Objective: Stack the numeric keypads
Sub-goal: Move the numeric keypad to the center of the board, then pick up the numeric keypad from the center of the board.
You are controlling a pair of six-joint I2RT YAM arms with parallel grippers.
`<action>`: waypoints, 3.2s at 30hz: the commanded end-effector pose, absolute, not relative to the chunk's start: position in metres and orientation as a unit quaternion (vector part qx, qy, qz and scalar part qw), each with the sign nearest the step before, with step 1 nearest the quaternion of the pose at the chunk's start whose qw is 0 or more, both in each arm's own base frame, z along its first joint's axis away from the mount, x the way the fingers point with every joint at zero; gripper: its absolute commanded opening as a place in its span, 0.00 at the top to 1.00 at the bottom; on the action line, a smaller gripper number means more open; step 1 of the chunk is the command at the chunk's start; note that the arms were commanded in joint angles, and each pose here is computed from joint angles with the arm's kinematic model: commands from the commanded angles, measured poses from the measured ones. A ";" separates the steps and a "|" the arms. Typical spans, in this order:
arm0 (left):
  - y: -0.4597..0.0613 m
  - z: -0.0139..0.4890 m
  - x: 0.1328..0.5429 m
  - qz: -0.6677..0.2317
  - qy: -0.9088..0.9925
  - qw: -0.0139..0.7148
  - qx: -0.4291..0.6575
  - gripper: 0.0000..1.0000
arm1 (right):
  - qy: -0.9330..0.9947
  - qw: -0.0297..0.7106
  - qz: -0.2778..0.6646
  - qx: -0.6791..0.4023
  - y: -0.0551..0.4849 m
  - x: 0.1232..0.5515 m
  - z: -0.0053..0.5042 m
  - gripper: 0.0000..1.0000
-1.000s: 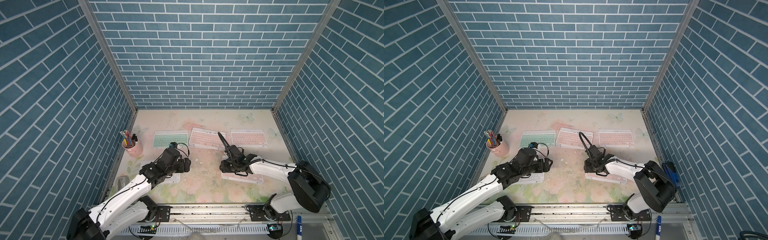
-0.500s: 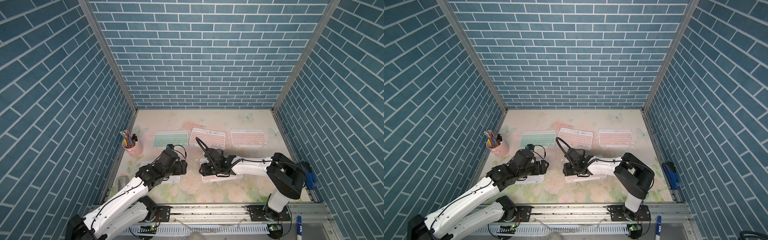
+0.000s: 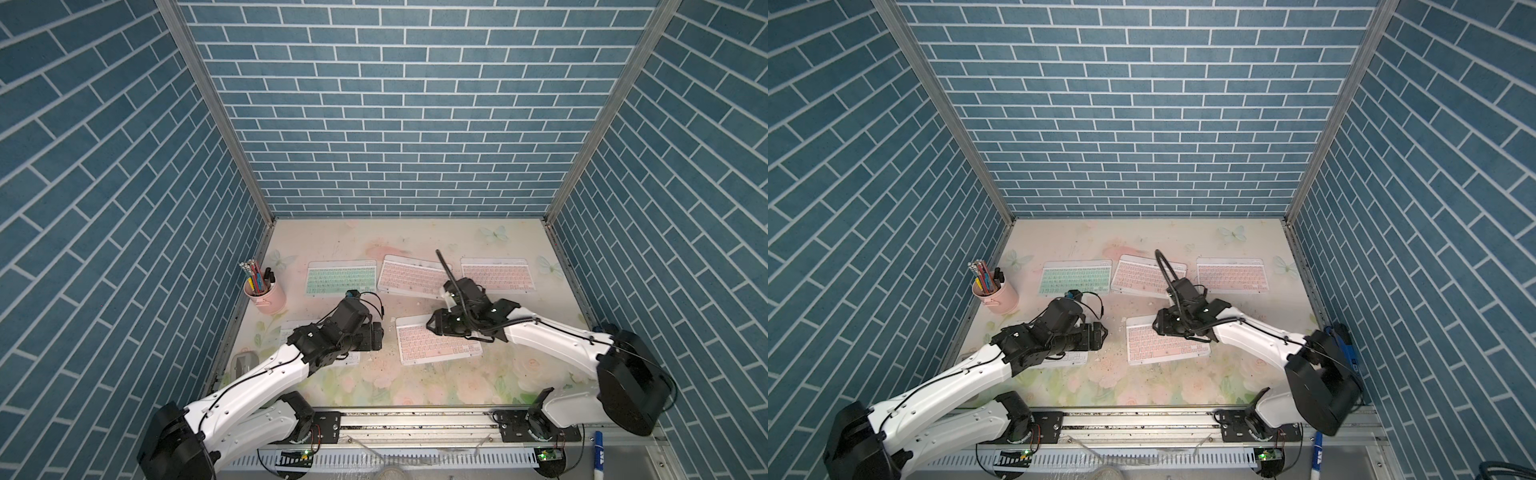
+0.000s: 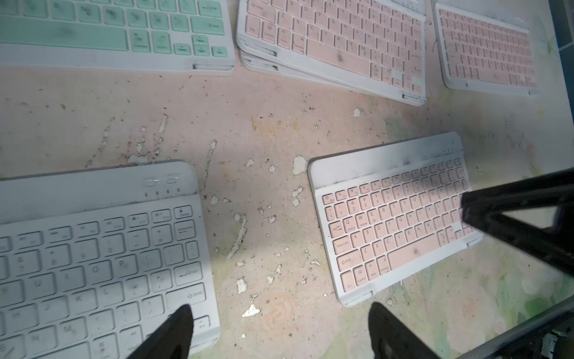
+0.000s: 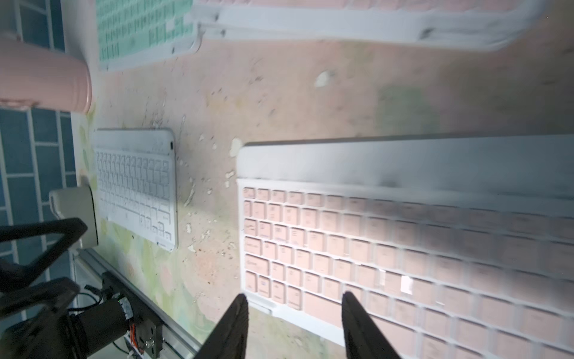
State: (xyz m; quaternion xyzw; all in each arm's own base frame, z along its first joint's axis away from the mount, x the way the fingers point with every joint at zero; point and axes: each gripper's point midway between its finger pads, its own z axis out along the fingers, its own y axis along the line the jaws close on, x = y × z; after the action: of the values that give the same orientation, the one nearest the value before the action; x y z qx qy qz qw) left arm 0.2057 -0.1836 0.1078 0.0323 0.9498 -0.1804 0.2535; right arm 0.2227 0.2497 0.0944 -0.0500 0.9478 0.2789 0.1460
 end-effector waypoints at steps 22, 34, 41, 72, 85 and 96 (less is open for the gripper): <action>-0.254 0.061 0.220 -0.216 0.952 0.212 0.038 0.11 | 0.967 0.067 0.245 0.022 0.159 0.222 0.022 0.46; -0.240 0.035 0.222 -0.171 0.965 0.199 0.027 0.11 | 0.971 0.076 0.228 0.001 0.173 0.198 0.027 0.45; -0.247 0.031 0.232 -0.174 0.963 0.201 0.044 0.11 | 0.969 0.068 0.238 0.004 0.177 0.198 0.013 0.45; -0.256 0.025 0.216 -0.210 0.960 0.175 0.060 0.11 | 0.852 0.129 0.506 0.018 0.240 0.206 0.119 0.45; -0.260 0.033 0.212 -0.235 0.952 0.182 0.071 0.11 | 0.839 0.116 0.532 -0.010 0.246 0.194 0.130 0.45; -0.268 0.047 0.204 -0.278 0.937 0.188 0.095 0.11 | 0.827 0.099 0.552 -0.044 0.250 0.179 0.142 0.45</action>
State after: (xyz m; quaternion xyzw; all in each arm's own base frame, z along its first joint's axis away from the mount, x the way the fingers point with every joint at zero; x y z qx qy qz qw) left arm 0.2214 -0.2274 0.0298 0.0473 0.9595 -0.1773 0.2135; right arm 0.2004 0.2298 0.1137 0.0164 0.8604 0.4919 0.1322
